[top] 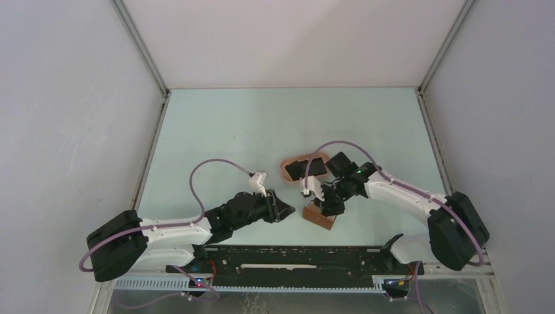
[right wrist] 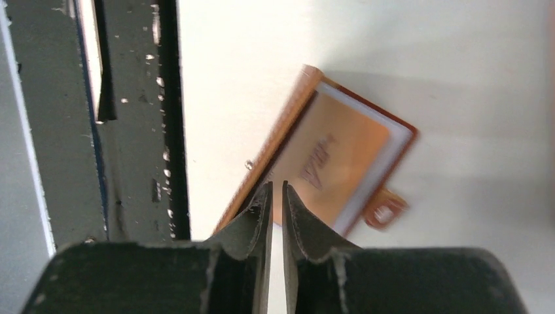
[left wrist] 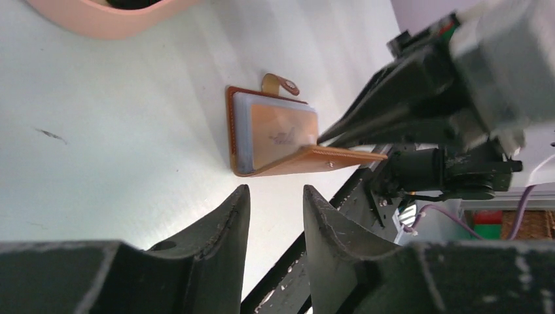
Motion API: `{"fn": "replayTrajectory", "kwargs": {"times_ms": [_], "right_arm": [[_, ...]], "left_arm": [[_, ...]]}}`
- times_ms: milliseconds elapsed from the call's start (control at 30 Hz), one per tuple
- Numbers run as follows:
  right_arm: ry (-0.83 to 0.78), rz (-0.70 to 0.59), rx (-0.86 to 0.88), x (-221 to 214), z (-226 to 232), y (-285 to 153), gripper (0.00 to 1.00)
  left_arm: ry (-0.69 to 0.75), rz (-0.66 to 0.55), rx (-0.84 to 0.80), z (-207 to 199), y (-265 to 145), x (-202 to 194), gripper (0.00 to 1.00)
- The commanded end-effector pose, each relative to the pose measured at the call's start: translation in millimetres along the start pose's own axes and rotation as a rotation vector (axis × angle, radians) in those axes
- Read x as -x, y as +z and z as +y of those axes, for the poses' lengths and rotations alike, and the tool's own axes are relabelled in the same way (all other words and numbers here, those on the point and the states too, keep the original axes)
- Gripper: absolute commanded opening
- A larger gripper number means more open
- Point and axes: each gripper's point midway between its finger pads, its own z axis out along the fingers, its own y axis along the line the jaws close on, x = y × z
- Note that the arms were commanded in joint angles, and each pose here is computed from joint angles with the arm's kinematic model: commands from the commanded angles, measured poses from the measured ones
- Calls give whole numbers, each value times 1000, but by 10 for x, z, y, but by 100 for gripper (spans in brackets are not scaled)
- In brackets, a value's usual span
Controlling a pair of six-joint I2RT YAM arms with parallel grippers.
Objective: Put the credit cards into the card holder
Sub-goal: Close the card holder at the center of the board.
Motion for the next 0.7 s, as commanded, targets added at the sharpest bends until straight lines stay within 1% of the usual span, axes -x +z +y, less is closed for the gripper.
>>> {"fn": "replayTrajectory", "kwargs": {"times_ms": [0, 100, 233, 300, 333, 433, 500, 567, 667], "right_arm": [[-31, -126, -150, 236, -241, -400, 20], [-47, -135, -179, 170, -267, -436, 28], [-108, -127, -81, 146, -67, -349, 27], [-124, -112, -41, 142, 20, -290, 26], [-134, -107, -18, 135, 67, -268, 25], [-173, -128, 50, 166, 215, -246, 25], [-187, -148, 91, 191, 313, -246, 25], [-195, -160, 111, 208, 356, -242, 26], [-192, -146, 135, 185, 384, -193, 26]], "left_arm": [[16, -6, -57, -70, -51, -33, 41], [21, 28, -85, -120, -16, -129, 40], [37, 45, -94, -185, 55, -170, 42], [55, 35, -98, -206, 72, -143, 46], [70, 22, -94, -201, 79, -115, 50], [139, -15, -80, -164, 85, -39, 60], [195, -32, -81, -157, 84, 1, 63], [263, -37, -117, -223, 85, 25, 64], [323, -7, -195, -375, 87, -9, 67]]}}
